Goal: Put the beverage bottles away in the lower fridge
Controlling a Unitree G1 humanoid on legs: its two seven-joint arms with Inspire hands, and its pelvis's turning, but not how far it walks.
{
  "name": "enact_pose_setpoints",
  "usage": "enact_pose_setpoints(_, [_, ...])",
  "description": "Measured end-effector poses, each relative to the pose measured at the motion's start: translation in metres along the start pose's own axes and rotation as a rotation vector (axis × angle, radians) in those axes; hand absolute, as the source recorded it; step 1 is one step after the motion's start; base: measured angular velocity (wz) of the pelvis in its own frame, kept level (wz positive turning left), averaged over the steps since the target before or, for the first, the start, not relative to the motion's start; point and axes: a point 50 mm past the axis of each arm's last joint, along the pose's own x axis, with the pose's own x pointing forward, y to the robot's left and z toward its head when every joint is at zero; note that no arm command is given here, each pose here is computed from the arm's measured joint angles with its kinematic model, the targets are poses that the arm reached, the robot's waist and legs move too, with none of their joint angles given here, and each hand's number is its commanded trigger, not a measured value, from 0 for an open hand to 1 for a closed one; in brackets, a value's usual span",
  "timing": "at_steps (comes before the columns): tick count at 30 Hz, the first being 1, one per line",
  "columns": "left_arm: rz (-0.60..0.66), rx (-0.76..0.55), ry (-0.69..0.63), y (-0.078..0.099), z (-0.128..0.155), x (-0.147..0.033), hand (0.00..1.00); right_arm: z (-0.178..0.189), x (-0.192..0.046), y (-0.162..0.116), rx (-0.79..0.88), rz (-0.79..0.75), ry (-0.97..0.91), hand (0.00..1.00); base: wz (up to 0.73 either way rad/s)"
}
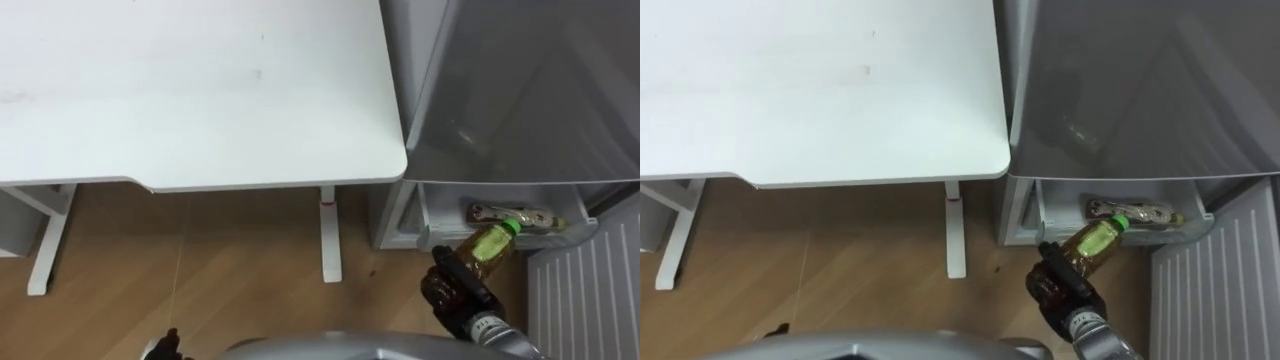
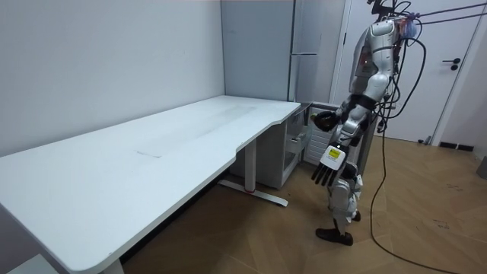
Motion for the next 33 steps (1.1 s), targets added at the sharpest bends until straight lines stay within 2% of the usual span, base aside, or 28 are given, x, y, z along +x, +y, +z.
enact_pose_setpoints(7, [-0.035, 0.026, 0.020, -0.002, -0.009, -0.002, 0.00, 0.003, 0.000, -0.001, 0.012, -0.013, -0.016, 1.00, 0.00])
enact_pose_setpoints(11, [-0.048, -0.015, 0.030, -0.004, -0.012, -0.003, 0.00, 0.007, 0.000, -0.001, 0.057, -0.010, -0.030, 1.00, 0.01])
enact_pose_setpoints(22, [-0.055, -0.030, 0.040, 0.003, -0.016, -0.003, 0.00, 0.062, 0.011, 0.013, 0.228, -0.035, -0.174, 1.00, 0.16])
enact_pose_setpoints(28, [-0.037, -0.013, -0.021, 0.019, 0.008, 0.003, 0.00, 0.105, 0.019, 0.041, 0.286, -0.003, -0.252, 1.00, 0.10])
enact_pose_setpoints(33, [0.001, 0.010, -0.121, 0.037, 0.051, 0.009, 0.00, 0.120, 0.025, 0.062, 0.289, 0.002, -0.256, 1.00, 0.02])
